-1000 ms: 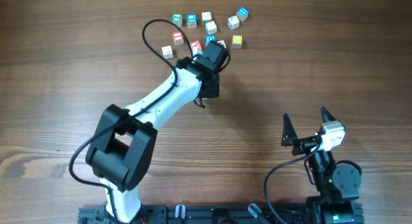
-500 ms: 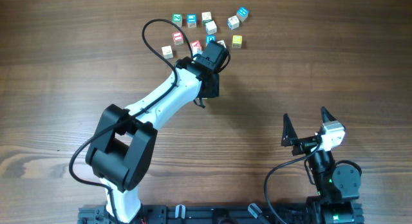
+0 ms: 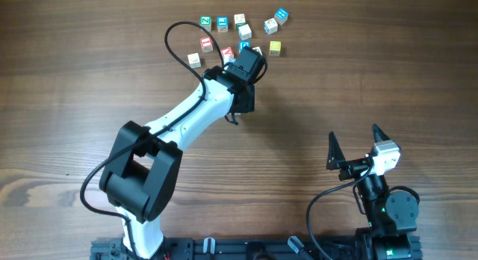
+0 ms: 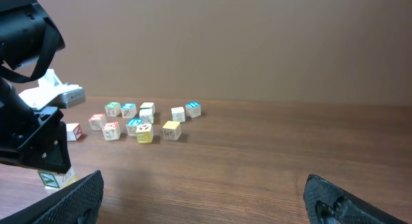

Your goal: Form a tower

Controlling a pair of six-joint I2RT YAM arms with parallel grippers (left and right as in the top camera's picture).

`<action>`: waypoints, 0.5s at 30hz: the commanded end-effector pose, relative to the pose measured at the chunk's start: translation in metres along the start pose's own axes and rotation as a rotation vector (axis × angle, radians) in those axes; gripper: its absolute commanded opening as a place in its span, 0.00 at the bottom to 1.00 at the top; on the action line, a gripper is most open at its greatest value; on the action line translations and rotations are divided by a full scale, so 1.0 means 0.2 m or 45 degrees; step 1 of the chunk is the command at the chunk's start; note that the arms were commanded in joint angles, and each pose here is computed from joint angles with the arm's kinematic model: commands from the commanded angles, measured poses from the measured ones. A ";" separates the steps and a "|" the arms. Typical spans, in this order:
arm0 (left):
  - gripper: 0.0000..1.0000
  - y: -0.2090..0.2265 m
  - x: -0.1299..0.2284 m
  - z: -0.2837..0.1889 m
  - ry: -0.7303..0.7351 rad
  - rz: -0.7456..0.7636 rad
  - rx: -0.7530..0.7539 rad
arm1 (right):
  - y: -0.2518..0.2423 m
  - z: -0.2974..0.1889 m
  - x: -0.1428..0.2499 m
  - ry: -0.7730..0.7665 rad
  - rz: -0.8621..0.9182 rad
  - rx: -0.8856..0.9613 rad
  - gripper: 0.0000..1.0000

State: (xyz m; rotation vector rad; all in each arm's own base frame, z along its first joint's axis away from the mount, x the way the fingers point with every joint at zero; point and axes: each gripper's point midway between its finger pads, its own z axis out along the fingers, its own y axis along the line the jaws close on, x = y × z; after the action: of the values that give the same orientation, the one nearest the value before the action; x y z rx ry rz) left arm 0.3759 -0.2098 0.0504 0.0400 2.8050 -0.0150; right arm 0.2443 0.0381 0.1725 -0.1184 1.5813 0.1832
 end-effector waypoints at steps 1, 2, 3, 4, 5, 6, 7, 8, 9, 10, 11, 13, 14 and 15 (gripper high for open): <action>0.35 0.01 0.02 0.03 0.011 0.003 -0.025 | -0.02 0.00 -0.01 -0.013 0.016 0.029 1.00; 0.35 0.01 0.02 0.03 0.012 0.003 -0.025 | -0.02 0.00 -0.01 -0.013 0.016 0.029 1.00; 0.38 0.01 0.02 0.03 0.012 0.004 -0.025 | -0.02 0.00 -0.01 -0.013 0.016 0.029 1.00; 0.43 0.01 0.02 0.03 0.012 0.004 -0.025 | -0.02 0.00 -0.01 -0.013 0.016 0.029 1.00; 0.46 0.01 0.02 0.03 0.012 0.004 -0.025 | -0.02 0.00 -0.01 -0.013 0.016 0.029 1.00; 0.46 0.01 0.02 0.03 0.014 0.004 -0.026 | -0.02 0.00 -0.01 -0.013 0.016 0.029 1.00; 0.42 0.01 0.02 0.03 0.017 0.005 -0.025 | -0.02 0.00 -0.01 -0.013 0.016 0.029 1.00; 0.40 0.01 0.03 0.03 0.024 0.005 -0.021 | -0.02 0.00 -0.01 -0.013 0.016 0.029 1.00; 0.40 0.01 0.04 0.03 0.033 0.006 -0.017 | -0.02 0.00 -0.01 -0.013 0.016 0.029 1.00; 0.40 0.01 0.04 0.03 0.040 0.007 -0.015 | -0.02 0.00 -0.01 -0.013 0.015 0.029 1.00; 0.40 0.01 0.05 0.03 0.047 0.007 -0.010 | -0.02 0.00 -0.01 -0.013 0.016 0.029 1.00; 0.40 0.00 0.05 0.03 0.055 0.008 -0.005 | -0.02 0.00 -0.01 -0.013 0.016 0.029 1.00; 0.40 0.00 0.05 0.03 0.054 0.008 -0.005 | -0.02 0.00 -0.01 -0.013 0.016 0.029 1.00; 0.41 0.00 0.05 0.03 0.055 0.008 -0.005 | -0.02 0.00 -0.01 -0.013 0.016 0.029 1.00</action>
State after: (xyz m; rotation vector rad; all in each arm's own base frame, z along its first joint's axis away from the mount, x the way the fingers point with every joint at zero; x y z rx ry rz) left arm 0.3714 -0.2086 0.0489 0.0398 2.8253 -0.0112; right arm 0.2443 0.0381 0.1725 -0.1184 1.5813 0.1832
